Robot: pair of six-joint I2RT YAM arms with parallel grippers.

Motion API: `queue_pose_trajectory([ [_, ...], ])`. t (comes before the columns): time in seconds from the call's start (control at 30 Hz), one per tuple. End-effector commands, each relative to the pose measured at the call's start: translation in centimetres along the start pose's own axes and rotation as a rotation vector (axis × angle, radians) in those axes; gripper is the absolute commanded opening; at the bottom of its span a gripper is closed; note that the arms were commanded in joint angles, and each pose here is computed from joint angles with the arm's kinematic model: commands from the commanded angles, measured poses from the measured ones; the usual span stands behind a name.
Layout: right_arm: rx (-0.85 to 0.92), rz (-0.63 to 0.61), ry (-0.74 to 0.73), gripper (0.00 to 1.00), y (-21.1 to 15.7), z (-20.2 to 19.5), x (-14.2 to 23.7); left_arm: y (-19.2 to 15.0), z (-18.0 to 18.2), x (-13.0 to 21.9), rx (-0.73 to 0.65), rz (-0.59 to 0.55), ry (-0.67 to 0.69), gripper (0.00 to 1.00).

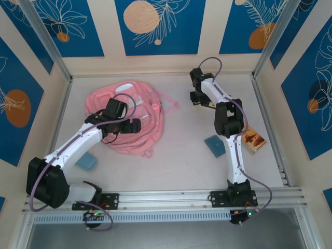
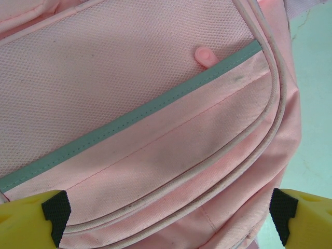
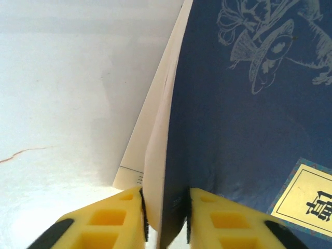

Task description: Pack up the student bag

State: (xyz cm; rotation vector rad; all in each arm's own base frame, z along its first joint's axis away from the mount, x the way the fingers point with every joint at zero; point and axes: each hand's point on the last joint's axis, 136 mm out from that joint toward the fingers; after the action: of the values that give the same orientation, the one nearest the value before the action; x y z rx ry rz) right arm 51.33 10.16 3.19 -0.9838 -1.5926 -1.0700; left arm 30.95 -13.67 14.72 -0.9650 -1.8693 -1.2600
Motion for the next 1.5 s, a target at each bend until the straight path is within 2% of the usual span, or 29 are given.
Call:
queue_pose_trajectory([
  [0.0,0.033,0.004,0.058,0.18,-0.6,1.4,0.5,0.0,-0.2,0.2,0.0,0.012,-0.021,1.0],
  [0.2,0.073,-0.018,0.066,0.11,-1.3,2.1,1.1,-0.1,-0.4,0.2,0.007,0.018,-0.031,1.0],
  [0.37,0.114,-0.025,0.1,0.11,-2.2,3.4,2.0,-0.1,-0.6,0.3,0.008,0.022,-0.04,1.0],
  [0.5,0.186,-0.045,0.204,0.11,-4.4,6.6,3.8,-0.2,-0.5,0.3,0.013,0.023,-0.04,1.0],
  [0.7,0.251,-0.044,0.431,0.15,-10.2,11.7,8.3,-0.2,-0.6,0.5,0.023,0.027,-0.043,1.0],
  [0.73,0.263,-0.052,0.444,0.2,-11.0,12.1,9.2,-0.2,-0.7,0.5,0.022,0.03,-0.048,1.0],
  [0.83,0.245,-0.091,0.447,0.47,-12.1,12.1,11.0,-0.2,-0.8,0.5,0.03,0.03,-0.055,1.0],
  [0.9,0.21,-0.127,0.449,0.61,-11.8,12.0,12.1,-0.2,-0.9,0.5,0.038,0.028,-0.062,1.0],
  [1.0,0.128,-0.157,0.424,0.65,-10.6,11.5,12.7,0.0,-1.2,0.4,0.038,0.032,-0.069,1.0],
  [1.07,0.031,-0.156,0.358,0.66,-9.5,10.7,12.0,0.0,-1.3,0.5,0.032,0.033,-0.072,1.0],
  [1.17,-0.107,-0.115,0.281,0.65,-8.4,10.0,10.5,0.2,-1.5,0.7,0.032,0.032,-0.076,1.0],
  [1.47,-0.374,-0.018,0.086,0.64,-5.3,7.9,6.3,-0.1,-2.1,1.0,0.02,0.059,-0.107,1.0],
])
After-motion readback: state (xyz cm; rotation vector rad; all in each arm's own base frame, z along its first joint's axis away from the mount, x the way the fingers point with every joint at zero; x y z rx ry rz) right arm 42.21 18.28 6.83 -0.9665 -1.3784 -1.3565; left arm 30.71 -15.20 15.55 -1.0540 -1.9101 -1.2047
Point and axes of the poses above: each hand's point on the last joint's axis, 136 mm out from that joint toward the fingers, its own x axis back along the fingers, its own z axis along the line the jaws close on, y = z × x, and after that the axes turned 14 degrees about x, right-handed
